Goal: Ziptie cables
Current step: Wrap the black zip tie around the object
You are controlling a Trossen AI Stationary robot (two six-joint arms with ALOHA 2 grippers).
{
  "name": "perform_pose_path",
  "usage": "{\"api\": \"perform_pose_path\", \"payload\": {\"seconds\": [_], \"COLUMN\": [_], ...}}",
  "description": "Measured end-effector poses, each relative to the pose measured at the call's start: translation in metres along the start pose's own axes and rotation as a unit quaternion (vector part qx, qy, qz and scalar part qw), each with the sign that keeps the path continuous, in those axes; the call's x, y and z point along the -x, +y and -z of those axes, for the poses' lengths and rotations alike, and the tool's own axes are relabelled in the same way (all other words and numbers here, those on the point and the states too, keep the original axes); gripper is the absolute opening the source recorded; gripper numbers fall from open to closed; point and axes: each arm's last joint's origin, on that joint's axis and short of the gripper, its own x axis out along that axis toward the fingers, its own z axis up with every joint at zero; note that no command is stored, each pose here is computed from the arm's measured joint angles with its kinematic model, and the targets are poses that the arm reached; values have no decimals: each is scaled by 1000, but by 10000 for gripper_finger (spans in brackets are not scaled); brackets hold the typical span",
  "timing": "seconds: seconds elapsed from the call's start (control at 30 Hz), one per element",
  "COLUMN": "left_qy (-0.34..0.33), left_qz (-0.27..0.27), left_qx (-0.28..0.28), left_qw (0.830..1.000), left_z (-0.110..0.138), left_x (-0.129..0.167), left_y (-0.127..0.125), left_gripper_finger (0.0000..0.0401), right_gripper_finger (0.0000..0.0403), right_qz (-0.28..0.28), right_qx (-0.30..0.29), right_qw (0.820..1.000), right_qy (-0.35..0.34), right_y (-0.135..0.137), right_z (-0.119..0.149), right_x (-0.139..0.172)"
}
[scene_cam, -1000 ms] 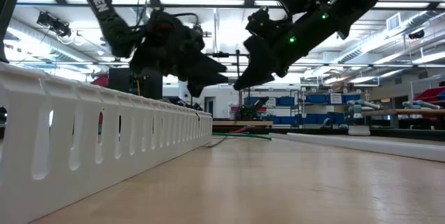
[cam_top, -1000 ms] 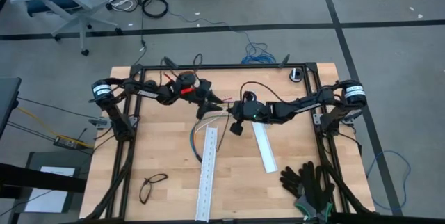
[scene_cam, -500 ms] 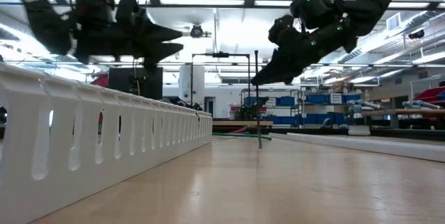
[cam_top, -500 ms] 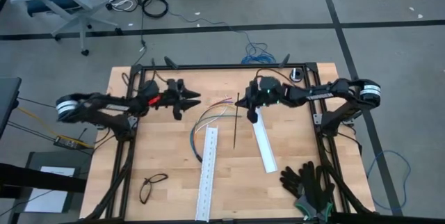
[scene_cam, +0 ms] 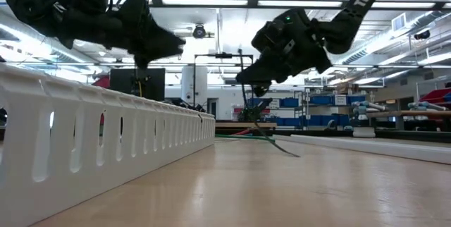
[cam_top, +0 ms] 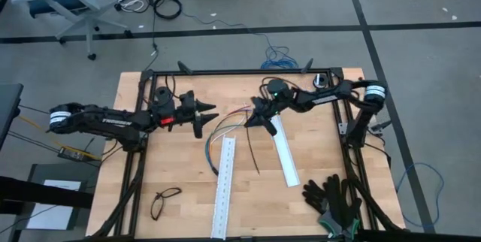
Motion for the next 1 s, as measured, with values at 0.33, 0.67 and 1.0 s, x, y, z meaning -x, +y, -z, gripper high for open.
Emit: {"api": "perform_pose_path", "payload": {"seconds": [0.33, 0.67, 1.0], "left_qy": [-39, -70, -64], "left_qz": [122, 232, 276], "left_qx": [-12, -19, -24], "left_qw": [992, 970, 959], "left_z": [16, 18, 16], "left_x": [-25, -79, -111], "left_y": [-4, -11, -11], "left_gripper_finger": [151, 151, 151], "right_gripper_finger": [0, 0, 0], "right_qz": [-66, -78, -80], "right_qx": [42, 36, 23], "right_qw": [997, 996, 997], "right_qy": [-23, -14, -3], "right_y": [20, 27, 27], "right_z": [-23, -24, -21], "right_x": [-21, -28, -28]}}
